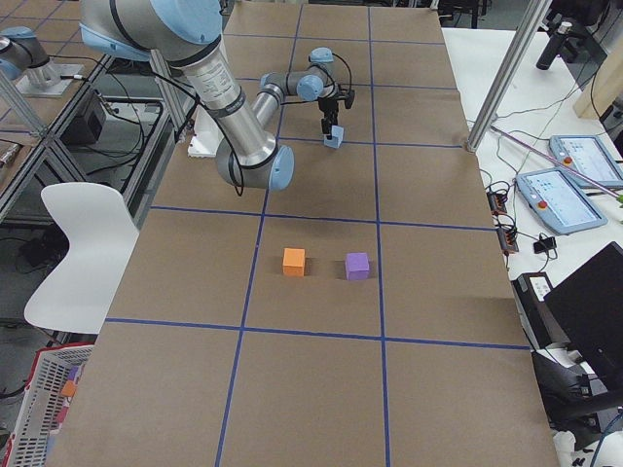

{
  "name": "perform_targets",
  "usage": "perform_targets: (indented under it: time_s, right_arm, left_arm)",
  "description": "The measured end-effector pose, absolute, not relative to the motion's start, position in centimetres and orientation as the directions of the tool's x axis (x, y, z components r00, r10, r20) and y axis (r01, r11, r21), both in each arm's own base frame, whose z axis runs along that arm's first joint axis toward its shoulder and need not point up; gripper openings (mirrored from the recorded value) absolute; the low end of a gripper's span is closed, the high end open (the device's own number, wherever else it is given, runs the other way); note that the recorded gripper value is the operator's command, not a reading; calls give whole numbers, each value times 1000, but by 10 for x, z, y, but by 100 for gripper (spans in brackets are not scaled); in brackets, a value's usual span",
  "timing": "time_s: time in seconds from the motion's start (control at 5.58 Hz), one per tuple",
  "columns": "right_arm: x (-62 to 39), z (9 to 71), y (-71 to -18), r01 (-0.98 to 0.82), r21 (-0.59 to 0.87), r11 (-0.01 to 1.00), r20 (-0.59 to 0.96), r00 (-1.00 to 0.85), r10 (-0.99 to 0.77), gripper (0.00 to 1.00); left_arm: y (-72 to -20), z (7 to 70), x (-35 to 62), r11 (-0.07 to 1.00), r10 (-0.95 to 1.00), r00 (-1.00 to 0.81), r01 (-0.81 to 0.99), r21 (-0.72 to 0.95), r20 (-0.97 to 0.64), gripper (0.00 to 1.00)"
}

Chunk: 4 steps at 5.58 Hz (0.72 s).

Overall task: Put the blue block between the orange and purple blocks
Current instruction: 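Lower the right gripper onto the light blue cube and grasp it, then carry the light blue cube with the right gripper toward the purple cube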

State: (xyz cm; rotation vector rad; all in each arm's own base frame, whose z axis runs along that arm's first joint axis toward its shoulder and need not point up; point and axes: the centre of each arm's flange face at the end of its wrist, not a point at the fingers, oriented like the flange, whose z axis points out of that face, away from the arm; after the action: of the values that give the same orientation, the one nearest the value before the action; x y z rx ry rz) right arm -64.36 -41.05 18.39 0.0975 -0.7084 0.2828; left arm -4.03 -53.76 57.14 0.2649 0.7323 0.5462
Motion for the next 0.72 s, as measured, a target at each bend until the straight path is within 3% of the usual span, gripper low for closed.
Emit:
perform_targets:
  time_s: [0.18, 0.36, 0.72]
  right_arm:
    - [-649, 194, -413, -290, -1, 957, 644, 732, 222, 42]
    - [-652, 199, -416, -295, 9, 955, 640, 736, 221, 0]
    - [-653, 197, -418, -301, 16, 953, 653, 726, 218, 0]
  left_arm:
    - [-538, 572, -40, 829, 557, 613, -377, 412, -560, 100]
    - [-538, 572, -40, 830, 557, 613, -378, 411, -561, 100]
    - [-537, 575, -40, 831, 554, 613, -379, 406, -563, 100]
